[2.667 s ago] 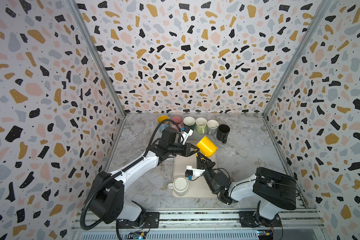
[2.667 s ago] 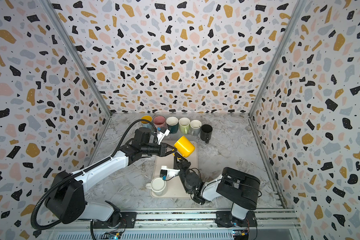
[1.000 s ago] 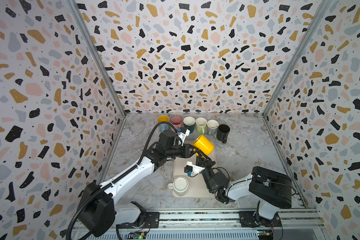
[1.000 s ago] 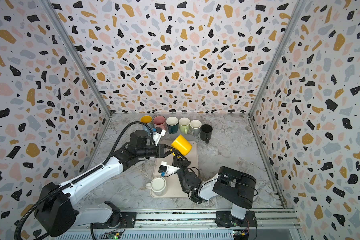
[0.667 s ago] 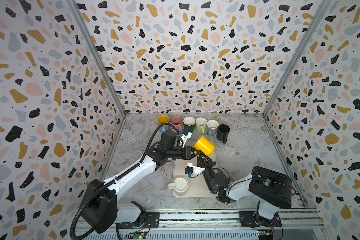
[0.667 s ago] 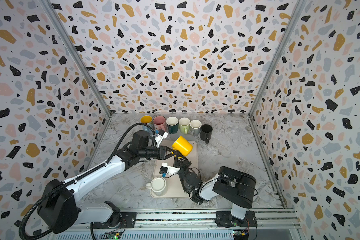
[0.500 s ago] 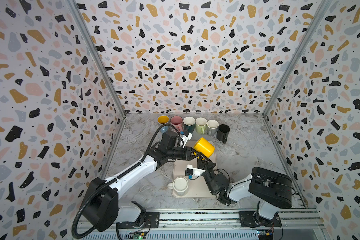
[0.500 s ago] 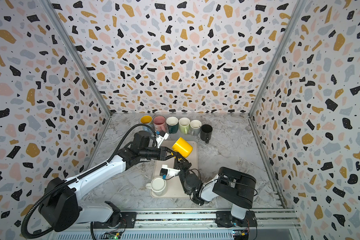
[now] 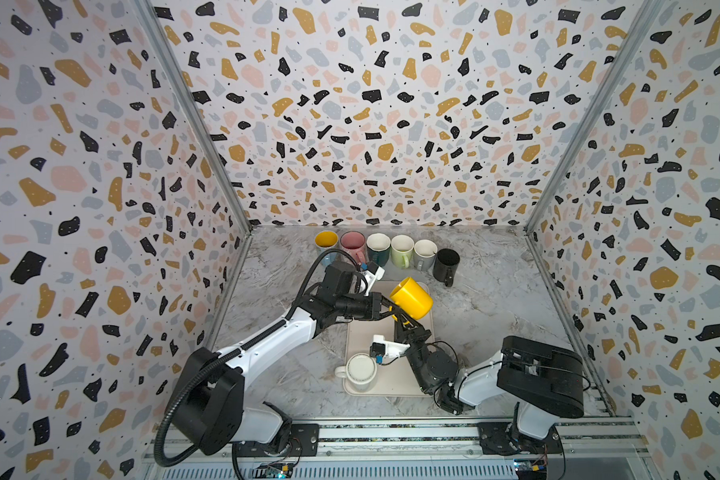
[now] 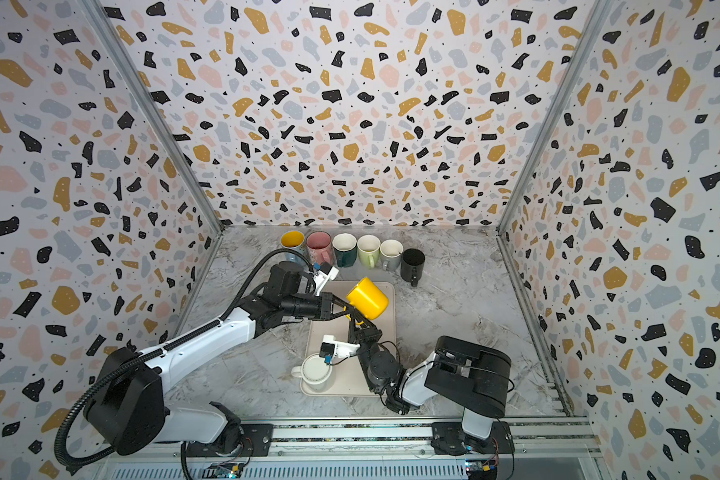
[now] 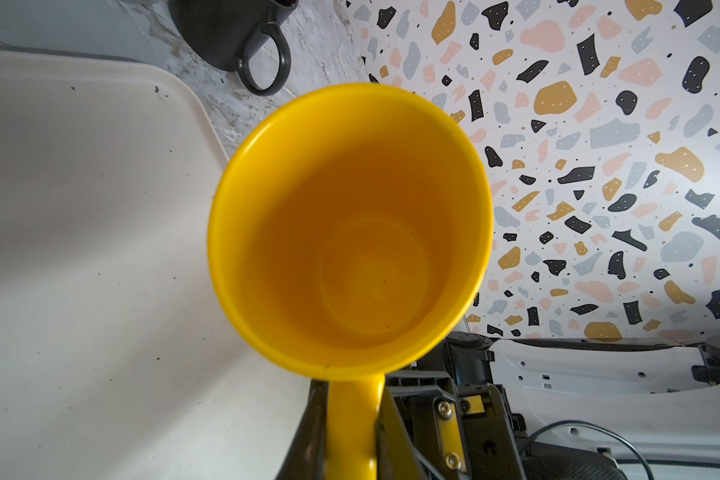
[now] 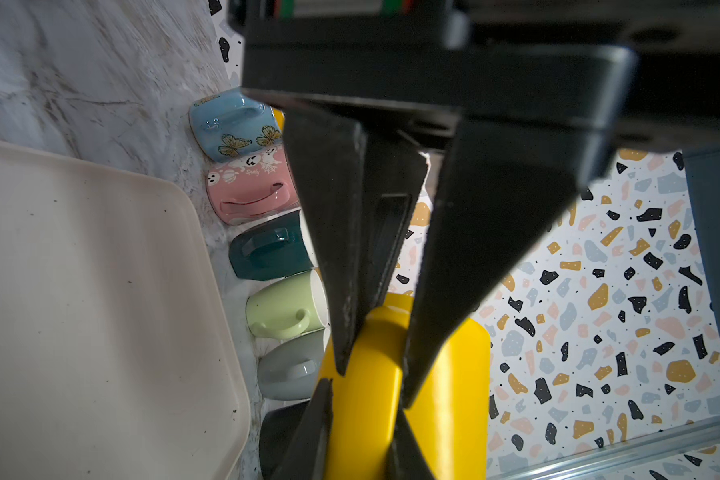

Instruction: Turn the mug right side up

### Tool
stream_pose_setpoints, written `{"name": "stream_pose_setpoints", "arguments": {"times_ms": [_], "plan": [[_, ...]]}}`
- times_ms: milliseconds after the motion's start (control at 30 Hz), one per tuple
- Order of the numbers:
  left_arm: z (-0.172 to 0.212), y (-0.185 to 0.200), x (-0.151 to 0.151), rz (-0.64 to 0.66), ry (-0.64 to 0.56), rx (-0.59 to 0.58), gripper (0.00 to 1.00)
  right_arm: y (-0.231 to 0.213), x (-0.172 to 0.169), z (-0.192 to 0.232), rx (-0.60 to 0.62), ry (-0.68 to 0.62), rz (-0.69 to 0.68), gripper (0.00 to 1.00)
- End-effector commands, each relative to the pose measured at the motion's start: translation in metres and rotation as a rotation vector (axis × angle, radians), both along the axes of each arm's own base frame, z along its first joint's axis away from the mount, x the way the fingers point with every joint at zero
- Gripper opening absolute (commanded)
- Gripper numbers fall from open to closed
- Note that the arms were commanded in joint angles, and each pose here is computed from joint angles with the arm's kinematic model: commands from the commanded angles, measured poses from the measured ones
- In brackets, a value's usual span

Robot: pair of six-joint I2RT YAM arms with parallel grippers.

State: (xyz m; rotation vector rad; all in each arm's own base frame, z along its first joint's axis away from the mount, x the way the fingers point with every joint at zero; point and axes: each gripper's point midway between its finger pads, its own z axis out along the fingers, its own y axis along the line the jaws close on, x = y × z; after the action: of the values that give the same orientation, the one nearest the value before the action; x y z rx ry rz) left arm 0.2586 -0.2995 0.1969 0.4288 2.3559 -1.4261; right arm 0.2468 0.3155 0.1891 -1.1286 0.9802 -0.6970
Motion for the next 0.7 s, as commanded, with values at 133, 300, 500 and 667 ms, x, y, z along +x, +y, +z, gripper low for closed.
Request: {"name": "stream_pose_setpoints", "arguments": {"times_ms": [133, 300, 500, 667], "plan": [[0.0, 0.004, 0.0, 0.024, -0.106, 0.048, 0.0, 0.0, -0.025, 0.097, 0.342, -0.192, 0.092, 0.06], [0.0, 0.011, 0.007, 0.07, -0.135, 0.086, 0.0, -0.005, -0.022, 0.092, 0.328, -0.182, 0.055, 0.26], [-0.001, 0.02, 0.016, 0.121, -0.158, 0.123, 0.0, -0.01, -0.017, 0.087, 0.321, -0.166, 0.015, 0.34], [-0.001, 0.029, 0.024, 0.166, -0.173, 0.136, 0.0, -0.015, -0.014, 0.085, 0.325, -0.159, -0.008, 0.39]]}}
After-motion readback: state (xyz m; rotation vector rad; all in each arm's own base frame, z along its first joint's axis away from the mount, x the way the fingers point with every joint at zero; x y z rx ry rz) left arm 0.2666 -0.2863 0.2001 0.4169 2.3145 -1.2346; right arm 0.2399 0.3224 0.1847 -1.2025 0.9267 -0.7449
